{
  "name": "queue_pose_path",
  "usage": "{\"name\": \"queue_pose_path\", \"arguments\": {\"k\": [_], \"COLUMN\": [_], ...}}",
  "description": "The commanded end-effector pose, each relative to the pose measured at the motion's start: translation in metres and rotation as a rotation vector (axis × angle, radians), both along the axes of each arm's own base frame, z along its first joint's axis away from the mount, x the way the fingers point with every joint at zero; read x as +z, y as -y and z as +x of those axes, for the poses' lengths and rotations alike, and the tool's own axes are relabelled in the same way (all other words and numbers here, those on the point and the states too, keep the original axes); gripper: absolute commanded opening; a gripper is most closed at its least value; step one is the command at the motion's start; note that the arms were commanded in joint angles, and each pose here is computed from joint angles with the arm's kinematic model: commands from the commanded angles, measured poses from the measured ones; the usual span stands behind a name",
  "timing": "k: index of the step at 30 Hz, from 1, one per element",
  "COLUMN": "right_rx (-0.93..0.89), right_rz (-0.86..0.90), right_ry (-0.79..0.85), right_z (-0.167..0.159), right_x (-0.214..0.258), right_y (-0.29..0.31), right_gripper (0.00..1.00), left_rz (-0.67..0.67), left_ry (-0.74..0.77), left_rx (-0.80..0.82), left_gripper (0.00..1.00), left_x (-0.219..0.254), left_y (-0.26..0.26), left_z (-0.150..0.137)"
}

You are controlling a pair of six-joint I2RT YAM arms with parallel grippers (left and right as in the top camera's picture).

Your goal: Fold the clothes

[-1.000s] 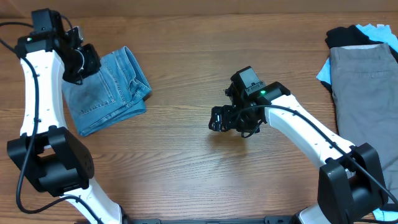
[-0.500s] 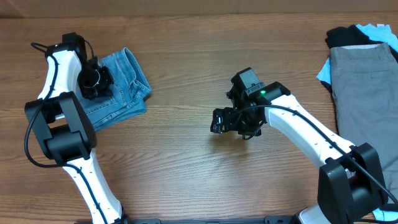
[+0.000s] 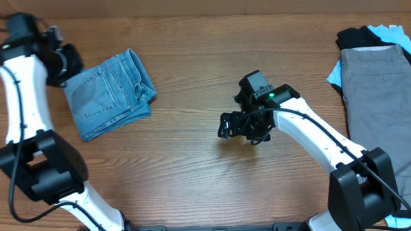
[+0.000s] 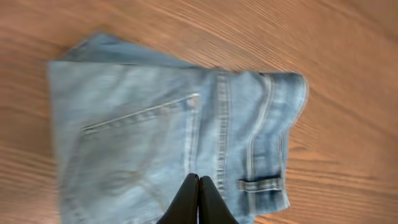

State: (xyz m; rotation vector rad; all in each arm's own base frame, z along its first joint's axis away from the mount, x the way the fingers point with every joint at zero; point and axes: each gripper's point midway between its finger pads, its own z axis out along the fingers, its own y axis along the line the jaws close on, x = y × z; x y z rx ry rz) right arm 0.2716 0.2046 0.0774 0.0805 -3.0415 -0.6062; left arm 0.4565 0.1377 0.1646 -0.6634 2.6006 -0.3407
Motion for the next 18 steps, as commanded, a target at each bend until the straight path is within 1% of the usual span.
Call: {"name": "queue_pose_path", "arguments": {"k": [1, 3, 6, 9, 11, 13, 15, 18], "right_rx": [0.004, 0.004, 0.004, 0.004, 0.004, 0.004, 0.004, 0.005], "right_rz": [0.008, 0.008, 0.011, 0.010, 0.007, 0.004, 0.002, -0.001], "right_ry": [-0.004, -0.004, 0.001, -0.002, -0.007, -0.012, -0.017, -0.023], "right_z": [-0.003, -0.003, -0.001, -0.002, -0.003, -0.004, -0.006, -0.007], "right_x": [0.001, 0.001, 0.001, 0.001, 0.000, 0.000, 0.000, 0.000], "right_y": [-0.002, -0.002, -0.003, -0.003, -0.002, -0.002, -0.001, 0.000], "right_gripper": [0.99, 0.99, 0.99, 0.99, 0.99, 0.99, 0.99, 0.99], "left_rz": [-0.215, -0.285, -0.403, -0.539, -0.583, -0.627, -0.655, -0.659], "left_ry": [0.034, 0.025, 0.026, 0.020, -0.026, -0.092, -0.134, -0.149], "left_rx": [-0.017, -0.020, -0.128, -0.188, -0.196, -0.194, -0.190, -0.213], "left_gripper": [0.04, 0.04, 0.04, 0.04, 0.06, 0.05, 0.04, 0.04], "left_x": [-0.015, -0.033, -0.058, -0.089, -0.116, -0.145, -0.162, -0.166], "left_y": [-0.007, -0.016, 0.001, 0.022, 0.030, 0.036, 0.040, 0.040], "left_z": [-0.004, -0.008, -0.007, -0.002, -0.004, -0.012, -0.019, -0.027]}}
